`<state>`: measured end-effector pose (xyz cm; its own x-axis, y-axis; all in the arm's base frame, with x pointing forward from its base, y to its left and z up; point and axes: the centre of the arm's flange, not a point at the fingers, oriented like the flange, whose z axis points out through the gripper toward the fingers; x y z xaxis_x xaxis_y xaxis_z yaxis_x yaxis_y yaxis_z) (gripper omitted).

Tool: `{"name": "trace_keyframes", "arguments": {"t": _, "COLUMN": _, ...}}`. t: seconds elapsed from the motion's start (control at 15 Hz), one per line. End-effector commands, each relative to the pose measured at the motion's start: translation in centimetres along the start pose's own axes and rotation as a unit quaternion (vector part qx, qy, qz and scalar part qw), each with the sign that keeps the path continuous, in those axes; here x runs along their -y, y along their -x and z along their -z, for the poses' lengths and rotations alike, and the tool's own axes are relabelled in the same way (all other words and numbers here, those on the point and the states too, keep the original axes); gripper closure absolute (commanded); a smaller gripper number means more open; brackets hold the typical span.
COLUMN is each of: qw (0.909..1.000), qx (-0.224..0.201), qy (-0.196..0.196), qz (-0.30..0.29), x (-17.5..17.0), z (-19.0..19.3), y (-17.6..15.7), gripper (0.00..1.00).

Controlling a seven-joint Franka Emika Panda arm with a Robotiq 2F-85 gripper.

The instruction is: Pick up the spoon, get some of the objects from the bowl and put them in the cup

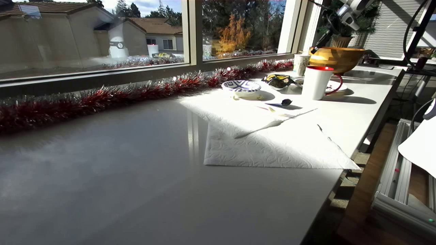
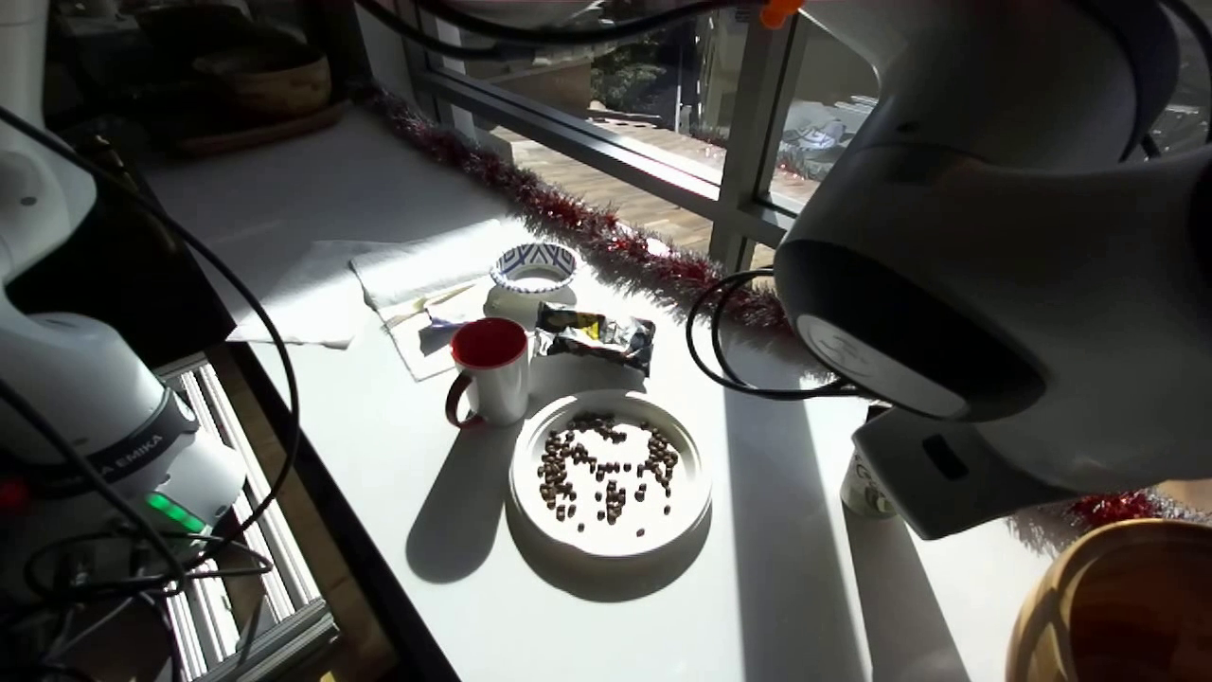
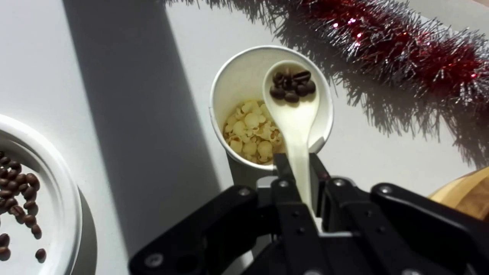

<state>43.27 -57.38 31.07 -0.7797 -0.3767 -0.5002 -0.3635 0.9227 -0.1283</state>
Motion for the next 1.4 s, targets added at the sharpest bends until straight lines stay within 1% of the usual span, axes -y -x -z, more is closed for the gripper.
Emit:
{"name": "trace_keyframes", "arguments": {"t": 0.0, "qw": 0.9995, "qx": -0.007, "qy": -0.025, "qz": 0.018, "x": -1.4, "z": 0.4, "y": -0.2, "gripper": 0.97}}
{"name": "trace_keyframes", "arguments": {"t": 0.33, "qw": 0.997, "qx": -0.02, "qy": -0.052, "qz": 0.053, "x": -2.5, "z": 0.7, "y": 0.0, "gripper": 0.97}}
{"name": "trace_keyframes", "arguments": {"t": 0.87, "qw": 0.9893, "qx": -0.042, "qy": -0.091, "qz": 0.107, "x": -4.0, "z": 1.6, "y": 0.1, "gripper": 0.97}}
{"name": "trace_keyframes", "arguments": {"t": 1.07, "qw": 0.9843, "qx": -0.051, "qy": -0.107, "qz": 0.13, "x": -4.9, "z": 2.0, "y": 0.4, "gripper": 0.97}}
{"name": "trace_keyframes", "arguments": {"t": 1.33, "qw": 0.9743, "qx": -0.072, "qy": -0.134, "qz": 0.166, "x": -6.1, "z": 2.2, "y": 0.8, "gripper": 0.97}}
